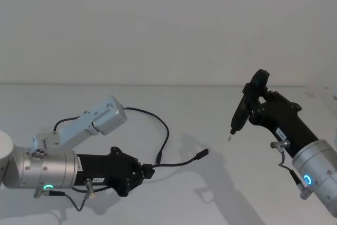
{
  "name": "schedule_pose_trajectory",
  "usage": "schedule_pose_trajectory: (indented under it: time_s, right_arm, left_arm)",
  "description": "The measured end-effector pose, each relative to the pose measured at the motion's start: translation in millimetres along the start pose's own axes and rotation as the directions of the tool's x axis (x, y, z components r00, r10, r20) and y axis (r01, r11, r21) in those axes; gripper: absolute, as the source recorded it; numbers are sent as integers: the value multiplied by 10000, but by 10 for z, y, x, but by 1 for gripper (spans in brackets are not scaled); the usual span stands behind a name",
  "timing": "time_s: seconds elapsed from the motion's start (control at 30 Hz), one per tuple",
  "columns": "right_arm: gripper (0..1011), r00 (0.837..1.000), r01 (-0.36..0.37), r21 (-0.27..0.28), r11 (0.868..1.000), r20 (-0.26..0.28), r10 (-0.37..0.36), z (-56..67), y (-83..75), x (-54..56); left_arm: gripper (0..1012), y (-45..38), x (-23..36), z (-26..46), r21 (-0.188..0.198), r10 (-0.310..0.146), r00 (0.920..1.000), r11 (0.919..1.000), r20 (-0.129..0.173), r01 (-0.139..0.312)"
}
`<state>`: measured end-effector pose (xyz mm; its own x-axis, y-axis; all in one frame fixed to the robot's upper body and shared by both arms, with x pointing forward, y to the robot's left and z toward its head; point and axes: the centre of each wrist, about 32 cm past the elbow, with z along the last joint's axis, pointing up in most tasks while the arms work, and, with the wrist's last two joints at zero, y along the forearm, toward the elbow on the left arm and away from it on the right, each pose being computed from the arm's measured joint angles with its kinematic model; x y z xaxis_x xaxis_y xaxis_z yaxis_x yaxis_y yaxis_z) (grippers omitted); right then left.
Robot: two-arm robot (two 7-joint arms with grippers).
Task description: Pick up the data cable with the one hand.
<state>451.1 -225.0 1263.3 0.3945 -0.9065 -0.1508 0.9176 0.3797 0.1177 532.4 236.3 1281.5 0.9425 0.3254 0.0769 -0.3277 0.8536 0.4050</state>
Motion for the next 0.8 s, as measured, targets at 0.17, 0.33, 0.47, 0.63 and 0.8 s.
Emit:
schedule_pose_trajectory:
  time_s: [0.17,0.33,0.47,0.63,0.8]
  right_arm:
    - [279,9998,-77,-89,9999,-182,75,-3,23,-14]
    - [279,9990,-203,-196,9996,-391,195,-12,48,-36]
    - [279,9982,-298,-252,9992,-523,285,-21,63,-52]
    - [279,9969,-400,-310,9987,-684,379,-36,84,-72]
    - [279,9958,-468,-348,9983,-801,439,-48,101,-83]
  left_arm:
    - [37,24,4,11,-49,-31,10000,10000,33,31]
    - [37,41,7,20,-76,-46,10000,10000,57,47]
    - [37,47,8,24,-93,-59,10000,9999,67,60]
    - [37,55,9,28,-106,-69,9999,9999,75,70]
    - [37,60,9,30,-113,-76,9999,9999,80,76]
